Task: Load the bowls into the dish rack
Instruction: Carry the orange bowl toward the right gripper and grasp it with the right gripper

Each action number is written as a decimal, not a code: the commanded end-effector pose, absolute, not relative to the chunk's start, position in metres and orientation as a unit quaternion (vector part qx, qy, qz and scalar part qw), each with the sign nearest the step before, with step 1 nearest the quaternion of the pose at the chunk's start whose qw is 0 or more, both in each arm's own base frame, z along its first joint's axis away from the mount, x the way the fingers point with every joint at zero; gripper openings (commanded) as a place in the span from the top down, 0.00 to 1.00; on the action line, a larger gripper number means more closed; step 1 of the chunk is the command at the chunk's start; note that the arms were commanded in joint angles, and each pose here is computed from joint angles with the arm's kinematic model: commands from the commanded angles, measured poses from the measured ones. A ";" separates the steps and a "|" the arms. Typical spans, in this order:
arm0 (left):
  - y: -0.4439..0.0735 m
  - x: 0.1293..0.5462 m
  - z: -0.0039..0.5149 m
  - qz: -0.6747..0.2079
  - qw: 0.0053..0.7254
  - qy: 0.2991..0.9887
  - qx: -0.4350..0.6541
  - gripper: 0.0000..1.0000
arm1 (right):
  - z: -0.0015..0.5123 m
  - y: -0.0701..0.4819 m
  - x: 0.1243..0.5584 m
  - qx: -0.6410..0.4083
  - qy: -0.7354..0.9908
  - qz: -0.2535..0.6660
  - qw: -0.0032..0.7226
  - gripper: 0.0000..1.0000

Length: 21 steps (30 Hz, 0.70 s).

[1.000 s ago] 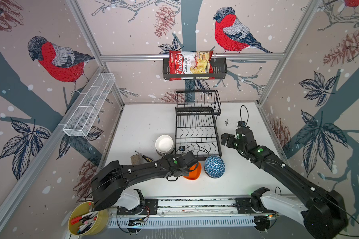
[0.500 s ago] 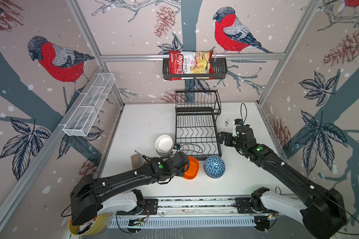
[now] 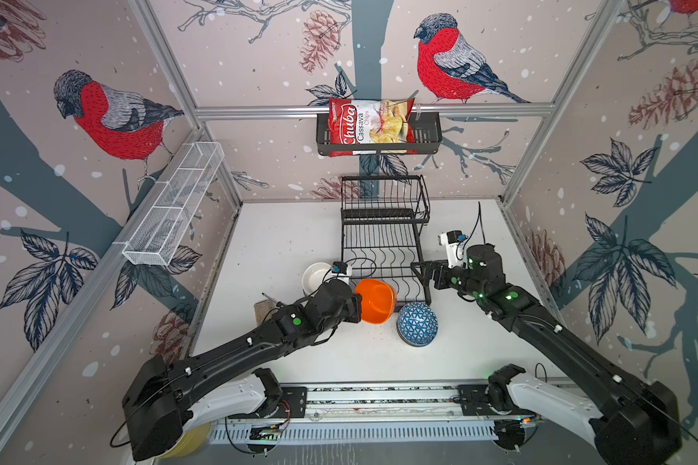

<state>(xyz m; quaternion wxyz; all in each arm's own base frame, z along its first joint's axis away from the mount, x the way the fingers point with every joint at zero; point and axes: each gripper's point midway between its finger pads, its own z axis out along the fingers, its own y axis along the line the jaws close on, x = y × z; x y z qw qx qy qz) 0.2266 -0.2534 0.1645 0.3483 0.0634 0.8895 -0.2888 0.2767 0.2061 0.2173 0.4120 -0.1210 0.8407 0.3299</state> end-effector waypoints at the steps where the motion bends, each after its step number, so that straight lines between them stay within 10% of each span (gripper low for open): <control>1: -0.280 0.238 0.197 -0.364 0.372 0.849 0.094 1.00 | 0.234 0.218 0.268 -0.159 0.812 0.365 0.425 0.01; 21: -0.294 0.278 0.210 -0.464 0.373 0.795 0.114 1.00 | 0.247 0.252 0.232 -0.226 0.768 0.465 0.378 0.01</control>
